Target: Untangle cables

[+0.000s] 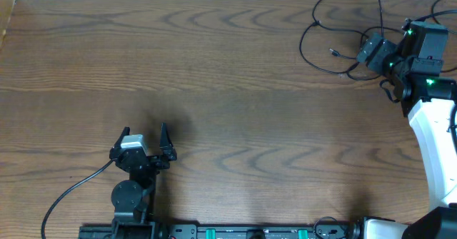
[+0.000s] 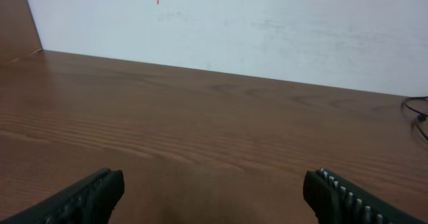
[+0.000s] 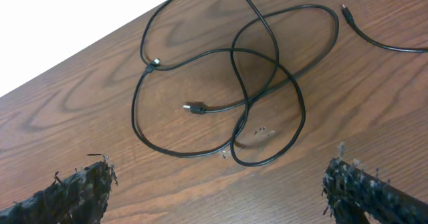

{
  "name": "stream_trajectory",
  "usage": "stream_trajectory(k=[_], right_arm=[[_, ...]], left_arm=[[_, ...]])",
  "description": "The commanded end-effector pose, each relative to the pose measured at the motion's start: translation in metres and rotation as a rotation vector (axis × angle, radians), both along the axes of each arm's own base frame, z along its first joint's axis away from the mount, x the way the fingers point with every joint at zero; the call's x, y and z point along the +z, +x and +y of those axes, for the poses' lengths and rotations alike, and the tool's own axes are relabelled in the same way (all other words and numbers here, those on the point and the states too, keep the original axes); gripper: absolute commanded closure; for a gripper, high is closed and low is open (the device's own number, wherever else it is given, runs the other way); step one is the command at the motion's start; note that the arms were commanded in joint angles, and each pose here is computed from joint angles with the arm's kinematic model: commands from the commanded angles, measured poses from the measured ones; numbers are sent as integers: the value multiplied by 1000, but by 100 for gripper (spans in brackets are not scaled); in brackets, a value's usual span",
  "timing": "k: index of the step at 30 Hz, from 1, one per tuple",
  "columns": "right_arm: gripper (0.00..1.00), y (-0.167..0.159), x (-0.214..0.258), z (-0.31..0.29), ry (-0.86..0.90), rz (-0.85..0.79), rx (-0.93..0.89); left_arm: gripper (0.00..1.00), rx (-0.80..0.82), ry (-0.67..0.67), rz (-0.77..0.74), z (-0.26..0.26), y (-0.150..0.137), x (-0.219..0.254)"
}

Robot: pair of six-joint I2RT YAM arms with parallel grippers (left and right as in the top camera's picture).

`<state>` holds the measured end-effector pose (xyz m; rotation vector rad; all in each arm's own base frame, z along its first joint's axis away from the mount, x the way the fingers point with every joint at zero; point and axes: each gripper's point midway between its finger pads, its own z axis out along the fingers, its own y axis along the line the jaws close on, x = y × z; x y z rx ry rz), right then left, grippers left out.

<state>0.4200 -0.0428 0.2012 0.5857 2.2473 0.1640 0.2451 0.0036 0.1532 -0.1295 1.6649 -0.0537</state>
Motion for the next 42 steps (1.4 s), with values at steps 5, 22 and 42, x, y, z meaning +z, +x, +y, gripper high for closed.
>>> stream_trajectory(k=[5, 22, 42], right_arm=[[1, 1, 4, 1, -7, -9, 10], [1, 1, 4, 1, -7, -9, 10], [1, -2, -5, 1, -4, 26, 9]], left_arm=[[9, 30, -3, 54, 5, -2, -16], [9, 30, -3, 56, 5, -2, -17], [9, 30, -3, 56, 5, -2, -17]])
